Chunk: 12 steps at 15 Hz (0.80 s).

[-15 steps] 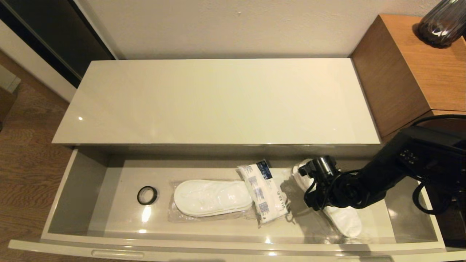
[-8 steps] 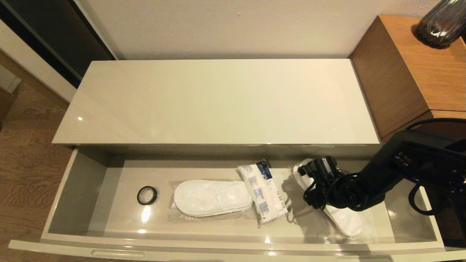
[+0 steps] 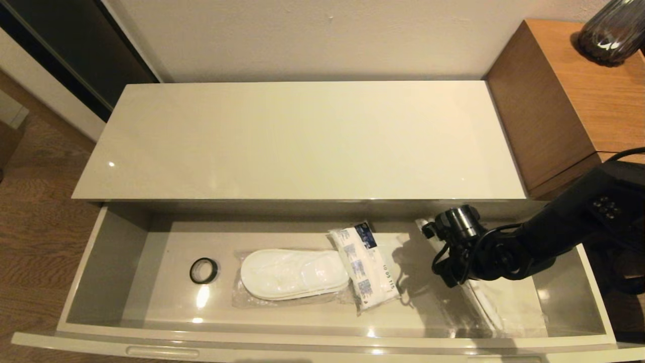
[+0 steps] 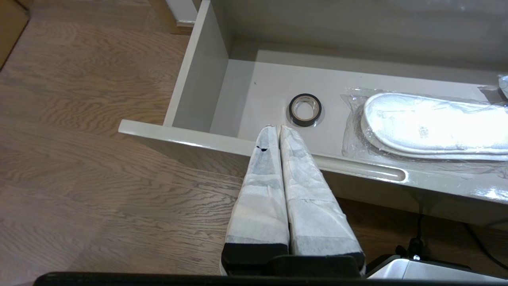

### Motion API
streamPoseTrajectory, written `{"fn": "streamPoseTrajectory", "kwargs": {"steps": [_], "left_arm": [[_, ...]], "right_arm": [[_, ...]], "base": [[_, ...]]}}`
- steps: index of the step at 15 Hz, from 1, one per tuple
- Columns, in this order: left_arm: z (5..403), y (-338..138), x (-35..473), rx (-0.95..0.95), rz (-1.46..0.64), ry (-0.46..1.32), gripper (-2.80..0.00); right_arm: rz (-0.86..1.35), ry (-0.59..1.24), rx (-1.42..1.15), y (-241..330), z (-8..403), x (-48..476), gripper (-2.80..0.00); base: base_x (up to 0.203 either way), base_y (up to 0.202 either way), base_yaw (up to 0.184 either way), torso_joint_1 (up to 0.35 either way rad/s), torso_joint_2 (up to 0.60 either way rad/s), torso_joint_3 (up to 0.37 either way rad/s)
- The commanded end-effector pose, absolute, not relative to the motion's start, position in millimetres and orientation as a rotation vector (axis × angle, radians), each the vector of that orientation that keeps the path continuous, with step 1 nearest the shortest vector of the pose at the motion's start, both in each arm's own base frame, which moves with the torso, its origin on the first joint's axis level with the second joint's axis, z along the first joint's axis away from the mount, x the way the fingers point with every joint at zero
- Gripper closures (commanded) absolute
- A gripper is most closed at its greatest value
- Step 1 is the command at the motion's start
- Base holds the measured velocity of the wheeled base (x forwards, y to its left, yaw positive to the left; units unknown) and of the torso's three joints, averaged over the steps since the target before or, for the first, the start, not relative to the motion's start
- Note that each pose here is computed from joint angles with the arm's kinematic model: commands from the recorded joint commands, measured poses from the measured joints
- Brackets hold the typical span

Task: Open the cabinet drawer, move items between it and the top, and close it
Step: Take out the disposable slippers from the drawer, then place the disposable slippers on the table

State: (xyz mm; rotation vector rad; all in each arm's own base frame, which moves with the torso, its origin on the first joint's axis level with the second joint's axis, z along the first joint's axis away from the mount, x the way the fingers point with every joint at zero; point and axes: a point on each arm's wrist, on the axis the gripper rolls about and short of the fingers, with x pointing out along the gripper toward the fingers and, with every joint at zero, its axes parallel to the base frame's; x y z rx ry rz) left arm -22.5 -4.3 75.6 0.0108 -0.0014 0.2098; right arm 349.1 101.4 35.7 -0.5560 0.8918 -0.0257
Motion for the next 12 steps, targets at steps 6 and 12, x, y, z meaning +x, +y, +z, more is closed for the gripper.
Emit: {"fn": "streamPoseTrajectory", "kwargs": {"steps": [6,12], "left_arm": [[73.8,-4.8,-25.1,0.014,0.21,-0.037,0.0],[73.9,-4.8,-25.1,0.014,0.21,-0.038,0.0]], "right_arm": [[-0.037,0.913,-0.523,89.7,104.1,311.4,0.0],[-0.012,0.925,-0.54,81.3,147.6,276.2,0.0]], "base": [[0.0,0.0,0.0,0.0,0.0,0.0],[0.0,0.0,0.0,0.0,0.0,0.0]]}}
